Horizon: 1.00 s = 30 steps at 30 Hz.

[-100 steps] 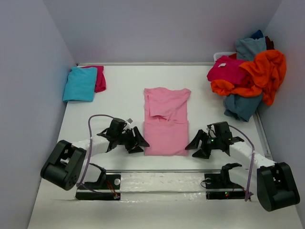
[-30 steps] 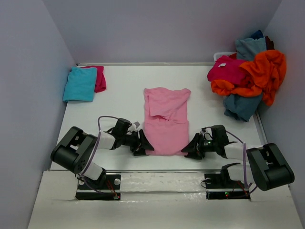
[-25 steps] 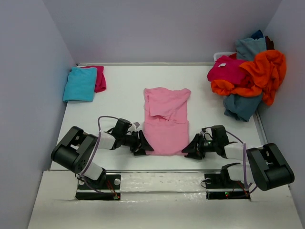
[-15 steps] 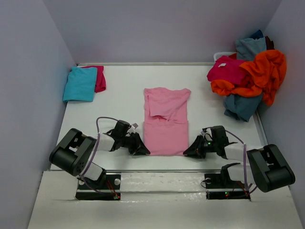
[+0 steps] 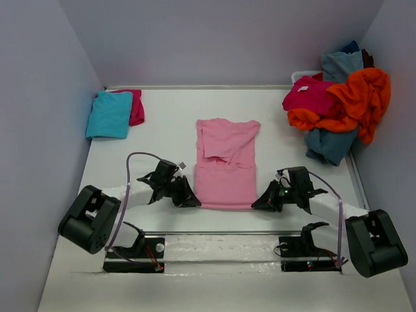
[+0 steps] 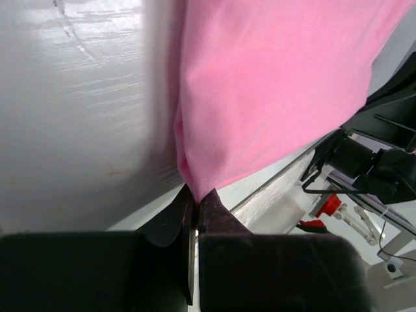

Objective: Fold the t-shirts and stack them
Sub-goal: Fold the square-folded T-shirt at the center of the board.

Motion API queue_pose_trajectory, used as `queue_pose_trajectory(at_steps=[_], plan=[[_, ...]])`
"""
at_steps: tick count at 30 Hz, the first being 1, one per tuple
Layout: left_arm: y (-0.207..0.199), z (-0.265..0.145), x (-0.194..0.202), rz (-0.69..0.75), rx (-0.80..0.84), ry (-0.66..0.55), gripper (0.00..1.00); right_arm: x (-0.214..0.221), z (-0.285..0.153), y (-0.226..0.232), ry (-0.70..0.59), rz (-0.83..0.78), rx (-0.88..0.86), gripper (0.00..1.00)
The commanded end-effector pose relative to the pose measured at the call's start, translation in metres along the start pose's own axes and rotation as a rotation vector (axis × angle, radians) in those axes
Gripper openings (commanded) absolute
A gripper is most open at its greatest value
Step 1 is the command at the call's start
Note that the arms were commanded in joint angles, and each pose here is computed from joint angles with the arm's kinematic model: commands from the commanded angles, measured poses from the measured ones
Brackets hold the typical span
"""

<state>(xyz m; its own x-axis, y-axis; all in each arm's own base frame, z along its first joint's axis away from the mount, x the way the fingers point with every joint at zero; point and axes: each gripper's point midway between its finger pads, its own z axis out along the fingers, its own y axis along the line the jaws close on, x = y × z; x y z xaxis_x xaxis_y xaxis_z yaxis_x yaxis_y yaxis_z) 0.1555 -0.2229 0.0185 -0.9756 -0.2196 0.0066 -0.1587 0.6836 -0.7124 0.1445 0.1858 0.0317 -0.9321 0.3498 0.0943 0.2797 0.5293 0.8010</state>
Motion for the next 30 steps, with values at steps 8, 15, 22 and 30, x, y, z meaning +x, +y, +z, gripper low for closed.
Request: queue_pose_trajectory(at_steps=[8,15,22,30], plan=[[-0.034,-0.021,-0.021,0.148,-0.034,-0.094,0.06,-0.025,-0.029,0.056,-0.074,-0.216,0.01,0.07],[-0.057,-0.026,-0.036,0.203,-0.026,-0.123,0.06,-0.041,-0.035,0.078,-0.1,-0.276,0.009,0.07],[-0.097,-0.034,-0.067,0.272,-0.009,-0.178,0.06,-0.061,-0.04,0.102,-0.132,-0.327,0.021,0.07],[-0.157,-0.044,-0.112,0.348,0.015,-0.249,0.06,-0.099,-0.05,0.142,-0.208,-0.408,0.05,0.07]])
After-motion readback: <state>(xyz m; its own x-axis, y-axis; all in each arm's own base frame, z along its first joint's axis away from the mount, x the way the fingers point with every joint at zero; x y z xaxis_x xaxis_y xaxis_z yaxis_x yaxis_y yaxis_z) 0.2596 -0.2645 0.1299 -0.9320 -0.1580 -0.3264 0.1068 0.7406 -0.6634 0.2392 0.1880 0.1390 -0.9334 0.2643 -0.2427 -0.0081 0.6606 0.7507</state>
